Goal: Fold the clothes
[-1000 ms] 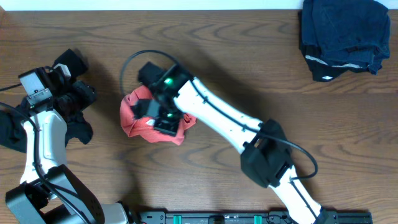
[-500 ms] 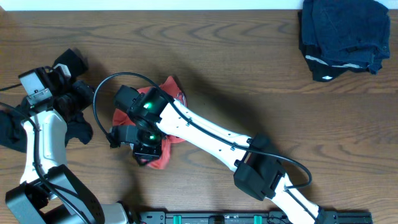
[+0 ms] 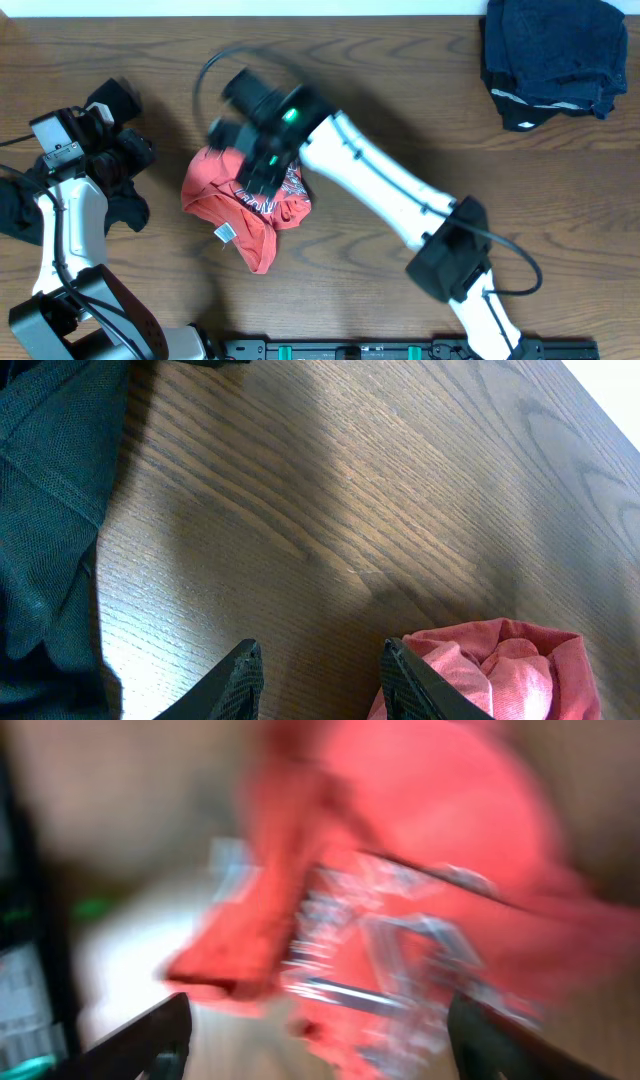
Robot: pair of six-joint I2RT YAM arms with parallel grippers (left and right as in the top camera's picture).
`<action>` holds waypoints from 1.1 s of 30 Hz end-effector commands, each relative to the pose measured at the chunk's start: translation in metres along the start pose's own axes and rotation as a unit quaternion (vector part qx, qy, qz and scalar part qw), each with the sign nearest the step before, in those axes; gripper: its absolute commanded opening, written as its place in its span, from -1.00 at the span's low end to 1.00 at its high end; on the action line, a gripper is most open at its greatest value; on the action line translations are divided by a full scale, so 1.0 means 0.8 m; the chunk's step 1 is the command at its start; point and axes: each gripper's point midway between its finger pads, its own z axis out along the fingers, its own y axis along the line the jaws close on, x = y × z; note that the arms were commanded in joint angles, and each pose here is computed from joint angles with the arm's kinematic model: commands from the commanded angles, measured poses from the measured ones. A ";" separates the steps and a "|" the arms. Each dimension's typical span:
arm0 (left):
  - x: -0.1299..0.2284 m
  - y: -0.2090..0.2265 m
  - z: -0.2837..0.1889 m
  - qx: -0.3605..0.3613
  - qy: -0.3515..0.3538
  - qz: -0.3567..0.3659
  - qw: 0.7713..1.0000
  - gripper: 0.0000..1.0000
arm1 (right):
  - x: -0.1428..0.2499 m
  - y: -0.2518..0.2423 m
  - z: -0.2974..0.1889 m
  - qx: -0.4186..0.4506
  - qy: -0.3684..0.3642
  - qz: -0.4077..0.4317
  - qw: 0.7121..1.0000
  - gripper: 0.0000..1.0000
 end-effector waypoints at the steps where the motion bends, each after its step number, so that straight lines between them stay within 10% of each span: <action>1: 0.001 0.002 0.004 -0.003 0.004 0.006 1.000 -0.18 | 0.031 -0.065 0.022 0.025 0.024 0.104 0.994 0.00; 4: 0.001 0.002 0.004 -0.003 0.004 0.006 1.000 -0.18 | 0.052 -0.082 0.050 -0.010 0.040 0.130 0.991 -0.98; 33: 0.001 0.002 0.004 -0.003 0.004 0.006 1.000 -0.18 | 0.087 0.012 0.097 -0.159 0.110 0.015 0.981 -0.98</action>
